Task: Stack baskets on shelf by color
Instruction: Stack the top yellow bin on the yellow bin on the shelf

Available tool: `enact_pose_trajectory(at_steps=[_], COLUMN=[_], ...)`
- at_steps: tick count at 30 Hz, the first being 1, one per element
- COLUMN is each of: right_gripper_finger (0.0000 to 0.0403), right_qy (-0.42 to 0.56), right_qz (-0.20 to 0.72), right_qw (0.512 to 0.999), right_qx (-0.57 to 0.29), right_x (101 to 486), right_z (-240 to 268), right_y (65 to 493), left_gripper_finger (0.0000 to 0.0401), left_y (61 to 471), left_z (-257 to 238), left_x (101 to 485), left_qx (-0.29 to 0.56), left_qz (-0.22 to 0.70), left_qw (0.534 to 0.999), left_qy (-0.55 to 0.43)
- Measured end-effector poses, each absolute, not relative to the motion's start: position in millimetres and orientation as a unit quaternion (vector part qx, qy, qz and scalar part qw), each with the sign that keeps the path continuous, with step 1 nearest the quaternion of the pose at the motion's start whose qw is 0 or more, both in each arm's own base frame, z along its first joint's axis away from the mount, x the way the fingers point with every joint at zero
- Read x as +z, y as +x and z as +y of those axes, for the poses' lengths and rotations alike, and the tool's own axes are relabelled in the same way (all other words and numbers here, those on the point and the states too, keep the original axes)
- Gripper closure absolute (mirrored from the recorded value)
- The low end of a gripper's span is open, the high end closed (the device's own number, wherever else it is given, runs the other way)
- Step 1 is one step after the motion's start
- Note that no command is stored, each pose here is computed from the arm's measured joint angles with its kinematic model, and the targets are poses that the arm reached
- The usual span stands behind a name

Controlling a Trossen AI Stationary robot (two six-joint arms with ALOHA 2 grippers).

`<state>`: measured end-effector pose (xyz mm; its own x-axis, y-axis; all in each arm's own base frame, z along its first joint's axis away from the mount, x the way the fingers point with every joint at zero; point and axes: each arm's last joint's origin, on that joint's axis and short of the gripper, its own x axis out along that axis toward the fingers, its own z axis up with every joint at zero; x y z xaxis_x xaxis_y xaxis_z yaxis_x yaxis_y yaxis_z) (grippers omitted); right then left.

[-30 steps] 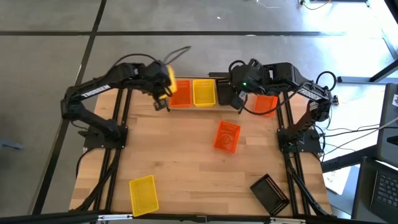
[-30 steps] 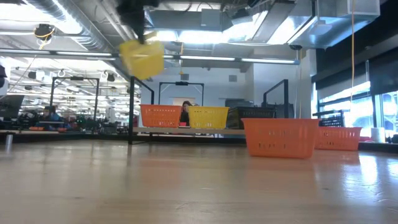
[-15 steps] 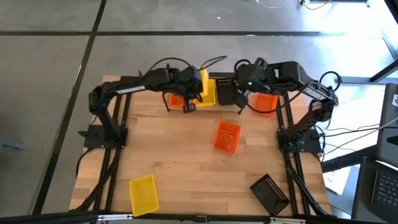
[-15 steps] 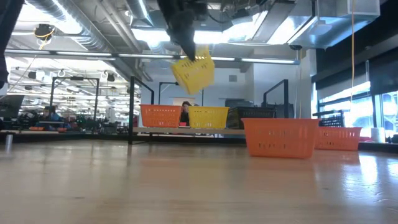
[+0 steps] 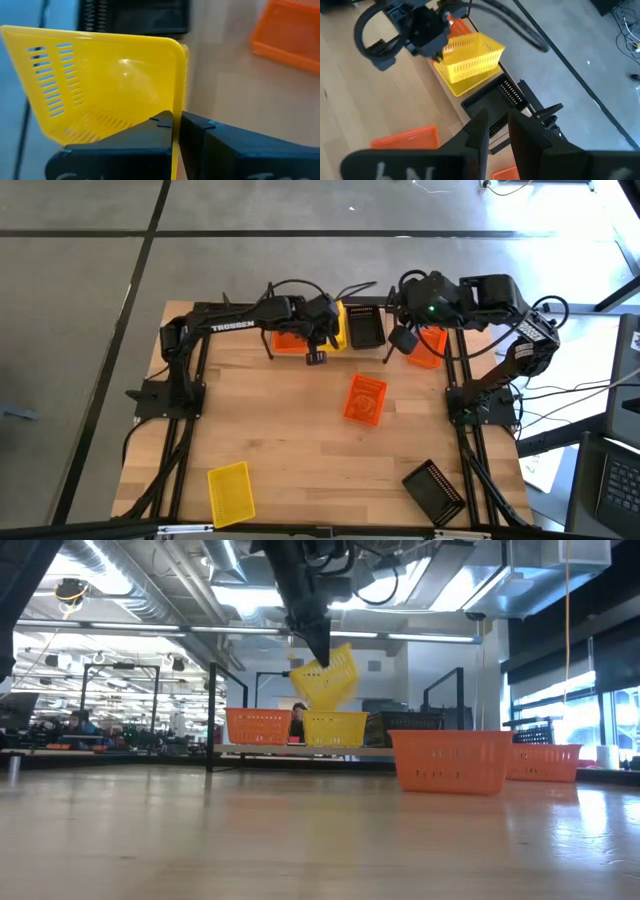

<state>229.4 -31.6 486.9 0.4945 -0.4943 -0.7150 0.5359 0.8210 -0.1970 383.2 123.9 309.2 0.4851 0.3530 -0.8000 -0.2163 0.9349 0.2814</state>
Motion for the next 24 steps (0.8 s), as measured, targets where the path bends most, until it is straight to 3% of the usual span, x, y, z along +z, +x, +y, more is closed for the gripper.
enact_pose_trajectory(at_steps=[24], right_gripper_finger=[0.0331], right_qy=[0.01], right_qz=[0.41], right_qw=[0.863], right_qx=[-0.294], right_x=[486.6], right_z=[-32.0], right_y=[230.1], left_gripper_finger=[0.0401], left_y=[381.8], left_z=[132.7], left_x=[305.7], left_qx=[0.188], left_qz=[0.479], left_qw=[0.856], left_qy=[0.043])
